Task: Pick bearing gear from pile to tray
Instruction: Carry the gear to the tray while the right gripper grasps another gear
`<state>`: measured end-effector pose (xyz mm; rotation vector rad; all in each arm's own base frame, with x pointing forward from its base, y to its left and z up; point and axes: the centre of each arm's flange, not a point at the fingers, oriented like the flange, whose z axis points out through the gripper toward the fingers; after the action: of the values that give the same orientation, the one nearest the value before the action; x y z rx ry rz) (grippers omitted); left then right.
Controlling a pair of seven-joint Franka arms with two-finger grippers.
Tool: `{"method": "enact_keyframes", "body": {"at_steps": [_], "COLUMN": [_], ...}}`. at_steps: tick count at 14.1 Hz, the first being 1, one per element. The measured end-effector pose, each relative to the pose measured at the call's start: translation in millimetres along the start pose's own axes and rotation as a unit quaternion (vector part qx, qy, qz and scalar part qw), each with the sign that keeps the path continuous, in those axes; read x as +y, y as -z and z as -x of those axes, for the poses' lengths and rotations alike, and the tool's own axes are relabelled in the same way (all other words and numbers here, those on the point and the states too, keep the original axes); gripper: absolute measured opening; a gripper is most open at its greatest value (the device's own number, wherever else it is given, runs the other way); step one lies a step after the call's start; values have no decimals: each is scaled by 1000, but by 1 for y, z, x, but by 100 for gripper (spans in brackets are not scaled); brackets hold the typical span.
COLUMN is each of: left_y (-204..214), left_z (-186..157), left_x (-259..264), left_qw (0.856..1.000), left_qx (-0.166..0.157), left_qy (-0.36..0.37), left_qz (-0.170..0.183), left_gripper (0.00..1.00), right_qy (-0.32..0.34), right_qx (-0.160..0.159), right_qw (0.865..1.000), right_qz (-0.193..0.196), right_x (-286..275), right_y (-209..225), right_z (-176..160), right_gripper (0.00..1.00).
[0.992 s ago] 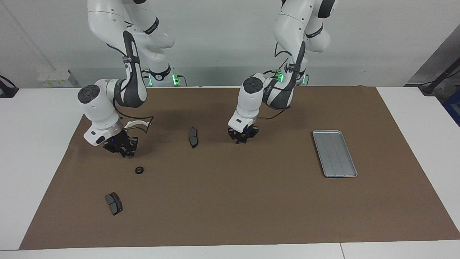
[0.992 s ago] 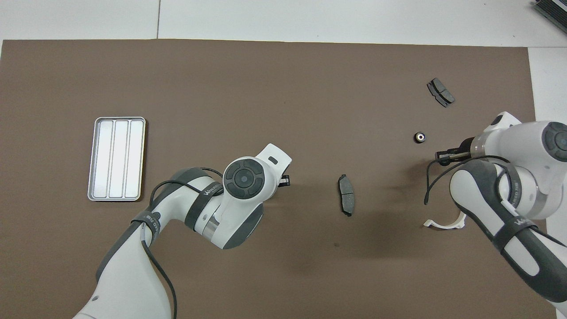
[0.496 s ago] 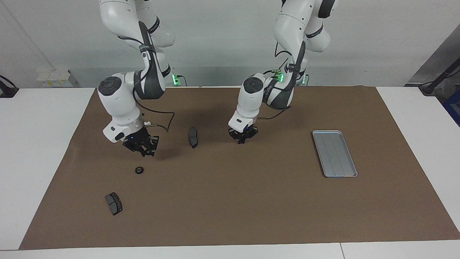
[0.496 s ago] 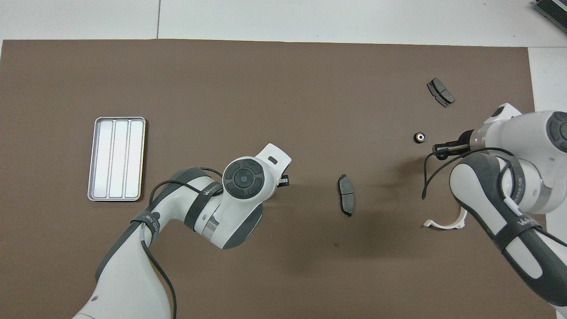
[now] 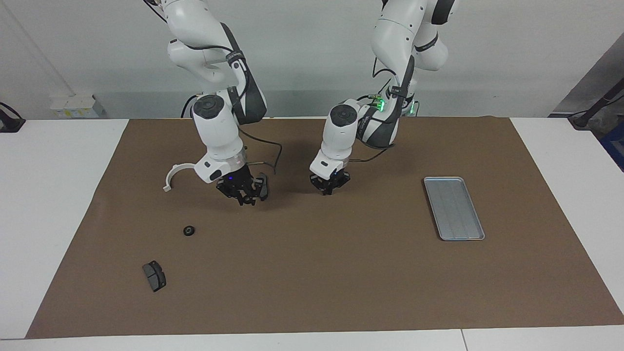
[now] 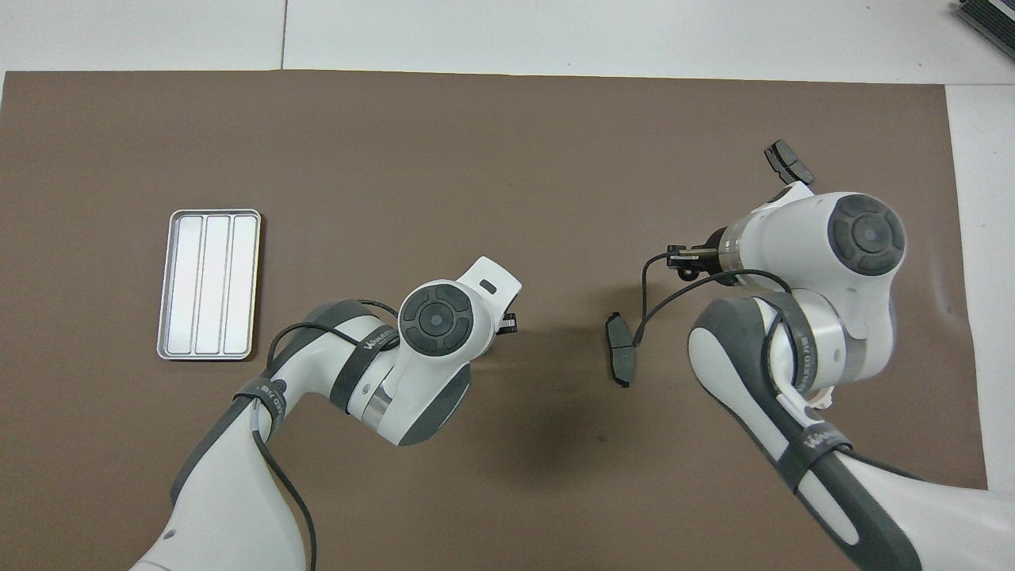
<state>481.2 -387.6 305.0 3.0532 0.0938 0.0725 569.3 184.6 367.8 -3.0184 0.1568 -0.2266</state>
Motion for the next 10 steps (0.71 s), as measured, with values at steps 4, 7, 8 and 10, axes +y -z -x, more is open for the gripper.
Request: {"method": "enact_keyframes", "body": {"at_steps": [4,7,8,10], "left_y": [47,85,97,115], "left_z": [-56,-102,-111,-123], "left_x": [-24,-74,-92,-127], "left_qw": [999,996,995,996], "left_qx": [14,35,38,33], "left_qy": [43,83,89,87], "left_qz": [5,13,12,4], "left_gripper": [17,17,17,17], "right_qy": [-21,-37,-47,-63], "right_qx": [0,2,4,9], "right_qw": [1000,999,999,997], "right_qz": [-6,-17,-23,-33], "right_x": [-29,-81,-96,-122], "right_y": [-1,-8,-11,-20], "right_z": [10,31,36,49], "right_gripper": [34,34,34,34]}}
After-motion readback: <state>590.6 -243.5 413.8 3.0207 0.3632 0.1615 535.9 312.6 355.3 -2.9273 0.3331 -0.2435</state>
